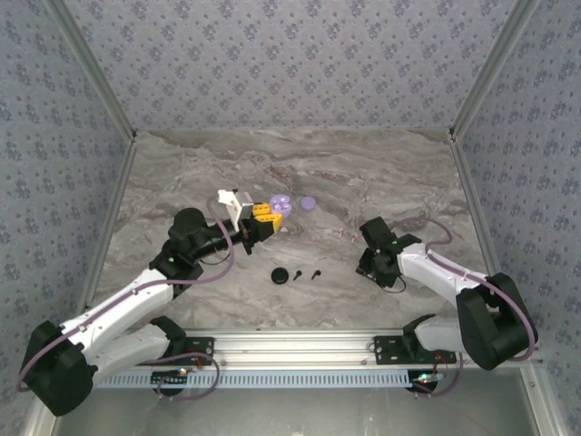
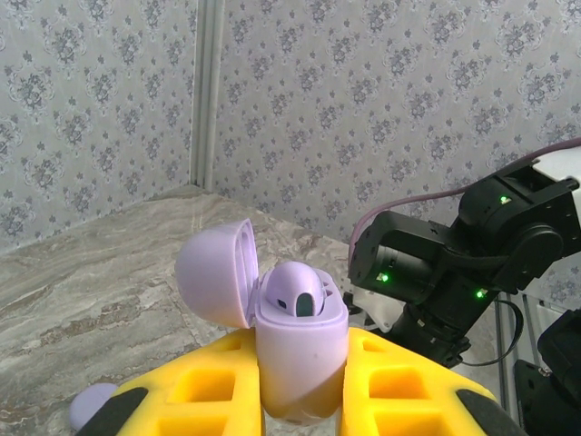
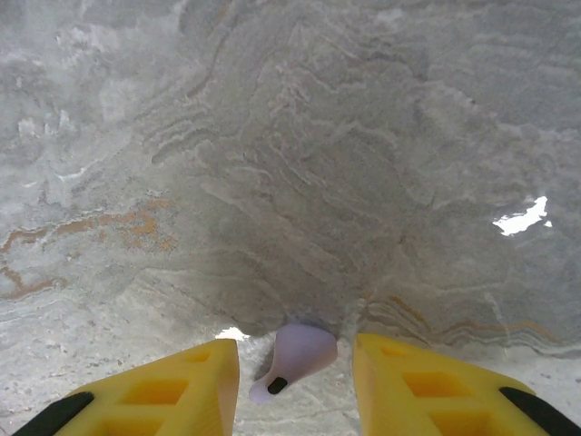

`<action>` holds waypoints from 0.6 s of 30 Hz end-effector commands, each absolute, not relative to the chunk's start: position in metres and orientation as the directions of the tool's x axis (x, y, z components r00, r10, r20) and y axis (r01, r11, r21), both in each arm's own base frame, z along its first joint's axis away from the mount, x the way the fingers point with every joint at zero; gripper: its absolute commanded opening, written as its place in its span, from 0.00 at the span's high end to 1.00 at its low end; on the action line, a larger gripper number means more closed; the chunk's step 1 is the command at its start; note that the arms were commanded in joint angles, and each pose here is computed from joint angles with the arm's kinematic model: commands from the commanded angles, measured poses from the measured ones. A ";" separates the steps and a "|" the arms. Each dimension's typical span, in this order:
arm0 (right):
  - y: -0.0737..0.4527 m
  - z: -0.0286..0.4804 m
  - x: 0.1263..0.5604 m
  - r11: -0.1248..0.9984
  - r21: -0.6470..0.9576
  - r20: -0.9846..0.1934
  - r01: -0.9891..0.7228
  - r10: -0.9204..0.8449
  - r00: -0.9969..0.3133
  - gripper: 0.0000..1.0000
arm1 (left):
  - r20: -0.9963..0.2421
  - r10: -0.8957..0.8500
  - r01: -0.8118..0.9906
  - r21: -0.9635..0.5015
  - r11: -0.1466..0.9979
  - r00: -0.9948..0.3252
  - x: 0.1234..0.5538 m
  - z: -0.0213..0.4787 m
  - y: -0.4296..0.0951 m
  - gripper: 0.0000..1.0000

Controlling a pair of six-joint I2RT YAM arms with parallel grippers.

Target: Insert the wireless bluetooth earbuds into the charging case

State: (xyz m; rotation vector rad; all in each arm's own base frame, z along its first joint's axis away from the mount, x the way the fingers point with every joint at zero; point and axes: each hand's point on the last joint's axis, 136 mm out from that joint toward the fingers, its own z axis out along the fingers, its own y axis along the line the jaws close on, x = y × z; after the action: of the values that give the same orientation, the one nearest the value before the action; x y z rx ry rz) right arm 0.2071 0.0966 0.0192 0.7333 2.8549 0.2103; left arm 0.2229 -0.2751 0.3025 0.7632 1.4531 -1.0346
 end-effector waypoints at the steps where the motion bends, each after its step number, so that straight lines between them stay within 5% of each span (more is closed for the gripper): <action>1: 0.092 0.014 0.208 0.870 0.167 -0.152 0.464 0.488 -0.859 0.61 | -0.987 -0.102 0.906 -0.154 0.395 -0.123 0.222 0.310 -0.277 1.00; 18: 0.090 0.002 0.216 0.884 0.145 -0.162 0.445 0.465 -0.870 0.69 | -0.986 -0.101 0.907 -0.160 0.391 -0.130 0.222 0.309 -0.278 1.00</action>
State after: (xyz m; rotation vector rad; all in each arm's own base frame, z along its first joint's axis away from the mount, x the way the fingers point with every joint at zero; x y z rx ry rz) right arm 0.2071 0.0913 0.0124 0.7152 2.8775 0.1665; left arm 0.2243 -0.2762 0.2993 0.7641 1.4638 -1.0349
